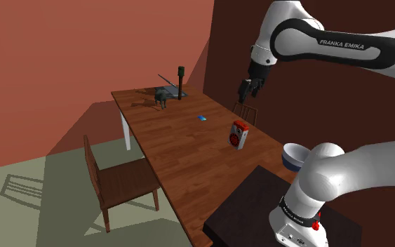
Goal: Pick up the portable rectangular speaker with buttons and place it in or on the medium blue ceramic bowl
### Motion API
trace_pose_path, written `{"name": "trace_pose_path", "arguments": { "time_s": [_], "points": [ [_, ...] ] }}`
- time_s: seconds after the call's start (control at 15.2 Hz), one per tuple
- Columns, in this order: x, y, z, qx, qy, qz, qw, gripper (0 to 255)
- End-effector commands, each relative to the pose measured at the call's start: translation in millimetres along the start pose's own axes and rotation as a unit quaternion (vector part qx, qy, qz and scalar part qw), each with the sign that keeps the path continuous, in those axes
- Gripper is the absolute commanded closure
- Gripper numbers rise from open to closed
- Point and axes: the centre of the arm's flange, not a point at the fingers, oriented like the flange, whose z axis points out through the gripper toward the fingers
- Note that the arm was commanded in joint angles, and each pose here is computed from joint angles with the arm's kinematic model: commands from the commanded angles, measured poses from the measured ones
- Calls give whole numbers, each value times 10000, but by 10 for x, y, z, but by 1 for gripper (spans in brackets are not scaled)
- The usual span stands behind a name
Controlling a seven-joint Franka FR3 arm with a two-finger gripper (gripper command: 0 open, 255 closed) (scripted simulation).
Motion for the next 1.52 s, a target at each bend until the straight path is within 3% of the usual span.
{"name": "trace_pose_path", "arguments": {
  "time_s": [0.0,1.45],
  "points": [
    [0,0,0,0,0,0,10000,0],
    [1013,2024,1996,442,-193,212,9986,0]
  ]
}}
